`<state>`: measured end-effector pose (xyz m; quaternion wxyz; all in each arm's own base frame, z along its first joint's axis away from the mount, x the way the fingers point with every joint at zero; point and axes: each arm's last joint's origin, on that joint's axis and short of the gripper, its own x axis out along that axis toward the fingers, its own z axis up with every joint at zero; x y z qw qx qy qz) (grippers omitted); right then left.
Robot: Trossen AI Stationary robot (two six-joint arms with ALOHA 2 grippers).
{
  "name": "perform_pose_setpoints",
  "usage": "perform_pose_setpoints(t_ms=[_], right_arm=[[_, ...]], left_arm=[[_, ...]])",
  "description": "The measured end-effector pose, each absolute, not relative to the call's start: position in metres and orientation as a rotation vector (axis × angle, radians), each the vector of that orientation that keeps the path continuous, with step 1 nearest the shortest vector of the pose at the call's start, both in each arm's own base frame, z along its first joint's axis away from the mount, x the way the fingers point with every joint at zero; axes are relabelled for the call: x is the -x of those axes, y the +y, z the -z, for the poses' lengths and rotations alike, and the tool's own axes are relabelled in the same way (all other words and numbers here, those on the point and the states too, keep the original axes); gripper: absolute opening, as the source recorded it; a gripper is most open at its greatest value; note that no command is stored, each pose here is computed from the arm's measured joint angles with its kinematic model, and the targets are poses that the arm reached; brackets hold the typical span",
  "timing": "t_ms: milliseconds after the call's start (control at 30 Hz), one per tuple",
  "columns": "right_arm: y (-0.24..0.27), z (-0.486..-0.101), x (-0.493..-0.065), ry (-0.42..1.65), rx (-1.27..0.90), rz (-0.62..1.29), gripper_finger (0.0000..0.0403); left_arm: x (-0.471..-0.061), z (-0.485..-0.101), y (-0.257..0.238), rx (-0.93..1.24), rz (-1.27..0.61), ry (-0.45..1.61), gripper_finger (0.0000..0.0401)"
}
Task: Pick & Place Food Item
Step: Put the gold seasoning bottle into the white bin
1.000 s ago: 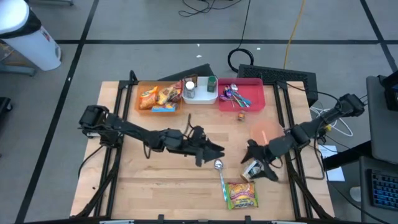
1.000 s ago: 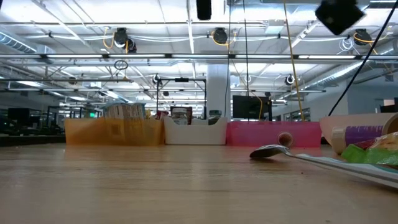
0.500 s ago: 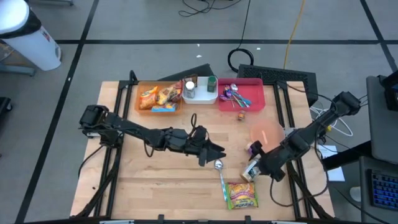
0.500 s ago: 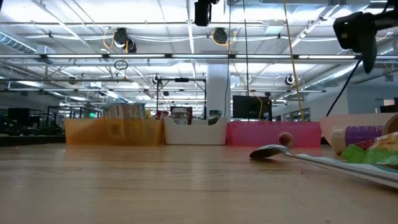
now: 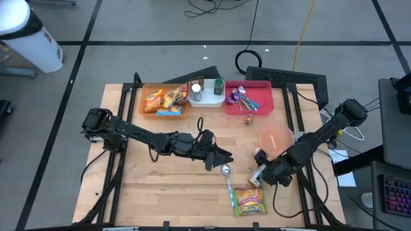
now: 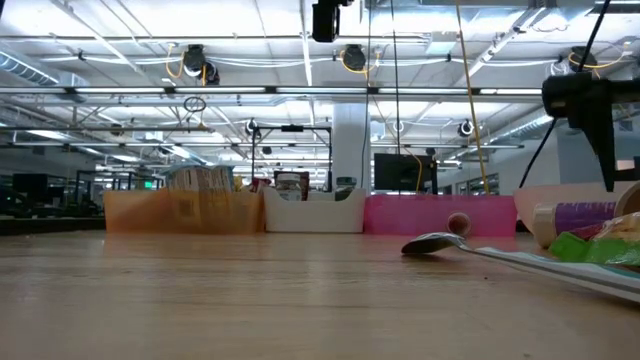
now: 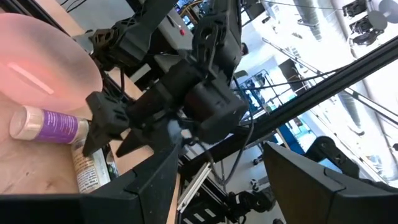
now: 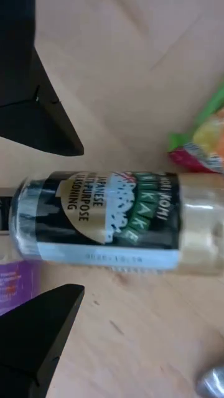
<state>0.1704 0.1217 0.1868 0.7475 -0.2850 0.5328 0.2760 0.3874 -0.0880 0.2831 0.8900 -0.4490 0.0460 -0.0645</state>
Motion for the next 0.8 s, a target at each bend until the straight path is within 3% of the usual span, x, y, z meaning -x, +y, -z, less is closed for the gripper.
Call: perform_pose_setpoints(t_ms=[400, 700, 800], right_arm=[[0.13, -0.161, -0.183, 1.242, 0.658, -0.561, 0.0344], [0.13, -0.16, -0.185, 1.232, 0.645, -0.523, 0.0274], [0.13, -0.161, -0.186, 1.227, 0.631, -0.515, 0.0272]], left_arm=[[-0.387, -0.283, -0.088, 0.942, 0.133, 0.096, 0.0246], [-0.387, -0.283, -0.089, 0.947, 0.135, 0.098, 0.0246], [-0.387, -0.283, -0.089, 0.947, 0.136, 0.098, 0.0246]])
